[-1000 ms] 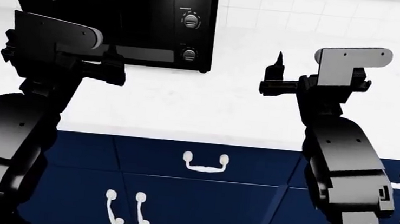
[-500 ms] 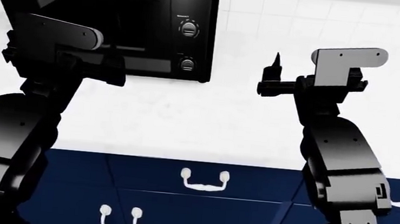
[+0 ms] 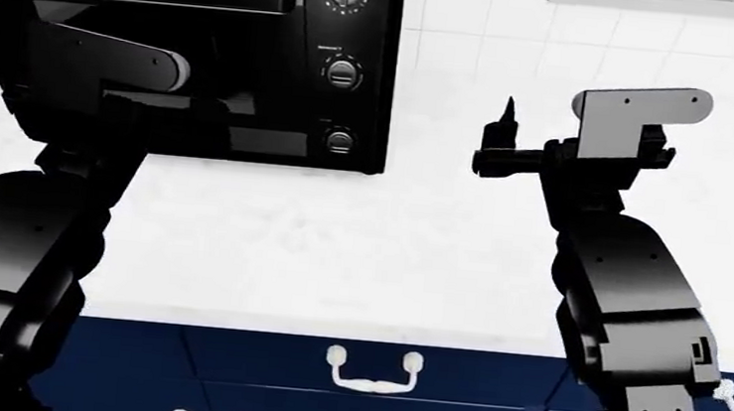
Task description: Open the toaster oven door.
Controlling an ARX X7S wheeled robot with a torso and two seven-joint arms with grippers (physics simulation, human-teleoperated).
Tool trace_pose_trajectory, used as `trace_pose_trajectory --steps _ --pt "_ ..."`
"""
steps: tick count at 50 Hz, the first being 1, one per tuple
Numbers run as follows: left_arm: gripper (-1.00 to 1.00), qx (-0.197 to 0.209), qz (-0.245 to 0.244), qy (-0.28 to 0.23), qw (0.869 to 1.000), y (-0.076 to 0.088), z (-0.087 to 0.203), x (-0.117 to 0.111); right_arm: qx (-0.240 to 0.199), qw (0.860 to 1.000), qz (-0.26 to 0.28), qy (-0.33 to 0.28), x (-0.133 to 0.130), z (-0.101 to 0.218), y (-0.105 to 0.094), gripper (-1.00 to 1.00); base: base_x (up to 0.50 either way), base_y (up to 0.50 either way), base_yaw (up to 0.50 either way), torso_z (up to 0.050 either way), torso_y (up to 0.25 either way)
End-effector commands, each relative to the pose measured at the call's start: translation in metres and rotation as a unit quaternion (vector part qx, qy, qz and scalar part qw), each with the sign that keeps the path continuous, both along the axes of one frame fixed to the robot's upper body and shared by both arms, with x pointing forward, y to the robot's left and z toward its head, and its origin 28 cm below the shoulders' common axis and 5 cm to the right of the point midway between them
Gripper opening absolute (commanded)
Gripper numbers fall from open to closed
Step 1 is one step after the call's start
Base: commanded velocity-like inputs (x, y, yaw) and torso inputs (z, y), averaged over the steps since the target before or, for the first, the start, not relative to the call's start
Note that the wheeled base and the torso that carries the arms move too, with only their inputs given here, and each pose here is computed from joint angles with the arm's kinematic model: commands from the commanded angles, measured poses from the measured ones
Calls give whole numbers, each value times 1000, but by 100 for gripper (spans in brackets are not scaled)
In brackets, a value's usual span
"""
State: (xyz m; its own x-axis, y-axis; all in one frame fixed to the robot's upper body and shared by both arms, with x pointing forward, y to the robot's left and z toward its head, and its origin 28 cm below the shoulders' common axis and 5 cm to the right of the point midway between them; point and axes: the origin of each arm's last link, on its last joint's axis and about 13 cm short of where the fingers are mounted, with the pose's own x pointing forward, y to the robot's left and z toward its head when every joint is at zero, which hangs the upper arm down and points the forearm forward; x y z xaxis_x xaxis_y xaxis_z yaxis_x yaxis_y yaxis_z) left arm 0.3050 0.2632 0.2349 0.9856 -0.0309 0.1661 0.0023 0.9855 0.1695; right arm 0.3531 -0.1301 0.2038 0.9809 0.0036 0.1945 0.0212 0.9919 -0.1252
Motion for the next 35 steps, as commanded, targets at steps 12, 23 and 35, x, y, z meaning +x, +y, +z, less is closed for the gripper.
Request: trace_pose_trajectory --steps 12,23,35 --pt "100 3 -2 2 1000 -1 -1 1 0 1000 0 2 1 -2 -1 100 180 0 0 0 0" --pt "100 32 -13 10 999 0 -2 -4 4 1000 -2 -1 1 -3 -2 100 49 0 0 0 0" --pt "100 180 -8 21 983 16 12 -22 8 1000 0 3 5 -9 -1 100 0 0 0 0 0"
